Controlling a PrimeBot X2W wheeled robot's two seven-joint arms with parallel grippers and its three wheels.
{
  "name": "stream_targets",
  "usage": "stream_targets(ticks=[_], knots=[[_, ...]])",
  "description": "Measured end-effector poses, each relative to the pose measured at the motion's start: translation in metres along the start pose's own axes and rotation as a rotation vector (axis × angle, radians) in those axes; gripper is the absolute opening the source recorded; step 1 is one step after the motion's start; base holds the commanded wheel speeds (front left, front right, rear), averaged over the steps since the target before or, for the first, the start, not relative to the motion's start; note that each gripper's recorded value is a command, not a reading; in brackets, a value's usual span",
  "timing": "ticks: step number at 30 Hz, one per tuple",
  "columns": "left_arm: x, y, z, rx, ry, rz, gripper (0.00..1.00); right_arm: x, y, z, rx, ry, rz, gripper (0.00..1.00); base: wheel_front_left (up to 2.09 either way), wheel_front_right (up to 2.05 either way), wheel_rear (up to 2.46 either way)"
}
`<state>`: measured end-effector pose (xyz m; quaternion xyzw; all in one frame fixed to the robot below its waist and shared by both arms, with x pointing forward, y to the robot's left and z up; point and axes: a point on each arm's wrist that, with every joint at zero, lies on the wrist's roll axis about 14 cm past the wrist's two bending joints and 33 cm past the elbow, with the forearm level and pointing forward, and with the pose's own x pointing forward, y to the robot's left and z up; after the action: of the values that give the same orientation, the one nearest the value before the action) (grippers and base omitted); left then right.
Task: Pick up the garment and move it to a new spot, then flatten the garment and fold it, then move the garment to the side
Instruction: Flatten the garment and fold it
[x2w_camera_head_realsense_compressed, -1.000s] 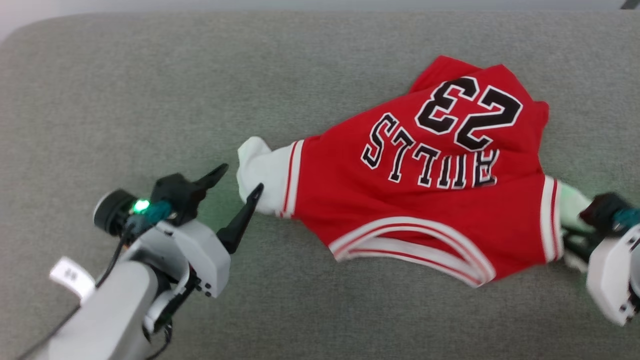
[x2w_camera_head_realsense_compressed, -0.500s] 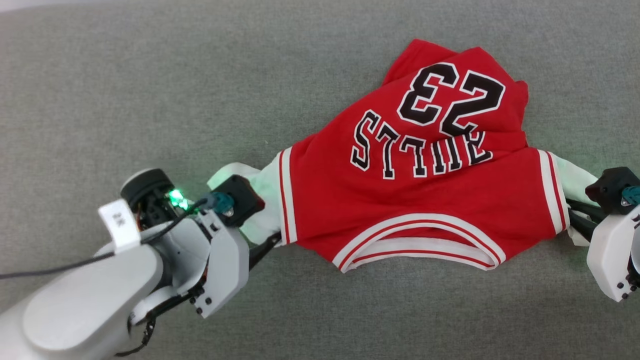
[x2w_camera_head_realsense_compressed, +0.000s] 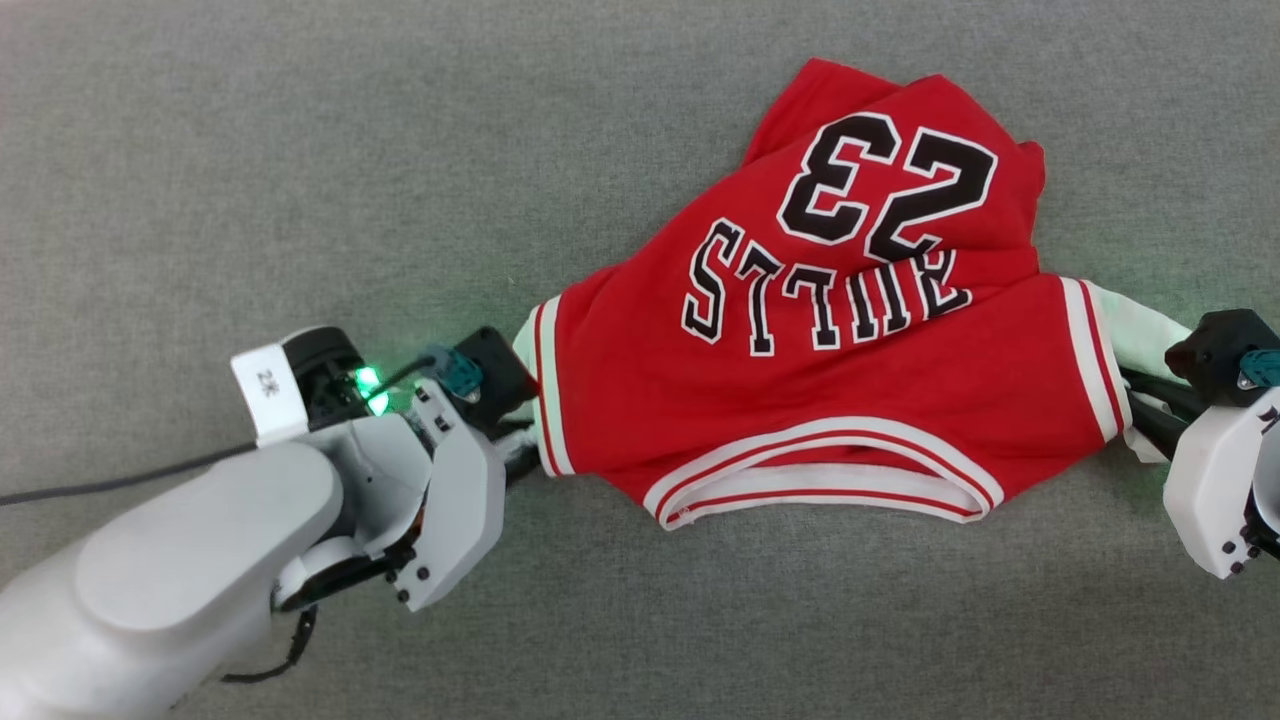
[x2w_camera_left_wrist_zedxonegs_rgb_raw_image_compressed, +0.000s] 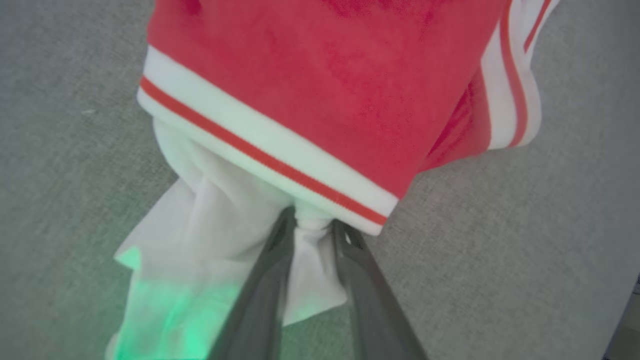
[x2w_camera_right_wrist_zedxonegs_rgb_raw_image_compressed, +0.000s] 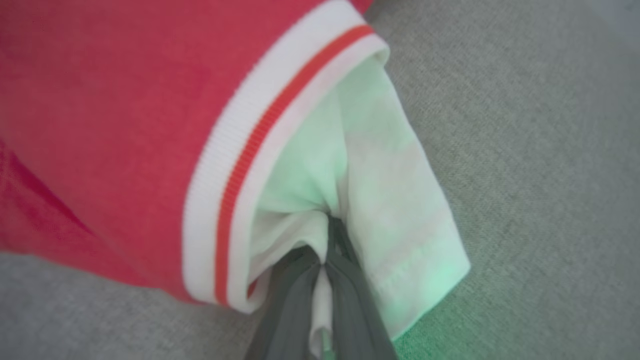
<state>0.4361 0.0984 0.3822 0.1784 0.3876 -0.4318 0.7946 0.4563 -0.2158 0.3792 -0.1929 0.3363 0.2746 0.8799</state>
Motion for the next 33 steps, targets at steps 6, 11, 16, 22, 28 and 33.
stream_targets(ticks=[6, 11, 16, 22, 28, 33], knots=[[0.003, 0.004, 0.006, -0.105, -0.072, -0.002, 0.0, -0.004, -0.003, 0.014, 0.006, -0.06, -0.022, 0.0, 0.0, 0.0, 0.0], [-0.01, 0.016, 0.039, -0.199, -0.259, 0.031, 0.0, -0.02, -0.018, 0.039, 0.045, -0.162, -0.071, 0.0, 0.0, 0.0, 0.0], [-0.036, 0.026, 0.093, -0.299, -0.489, 0.024, 0.0, -0.043, -0.035, 0.074, 0.095, -0.281, -0.113, 0.0, 0.0, 0.0, 0.0], [-0.063, 0.05, 0.156, -0.41, -0.701, 0.017, 0.0, -0.063, -0.065, 0.118, 0.144, -0.389, -0.169, 0.0, 0.0, 0.0, 0.0], [-0.072, 0.097, 0.209, -0.53, -0.83, 0.06, 0.0, -0.069, -0.108, 0.186, 0.218, -0.526, -0.24, 0.0, 0.0, 0.0, 0.0], [-0.113, 0.159, 0.273, -0.58, -1.07, 0.217, 0.0, -0.078, -0.153, 0.249, 0.21, -0.634, -0.357, 0.0, 0.0, 0.0, 0.0]])
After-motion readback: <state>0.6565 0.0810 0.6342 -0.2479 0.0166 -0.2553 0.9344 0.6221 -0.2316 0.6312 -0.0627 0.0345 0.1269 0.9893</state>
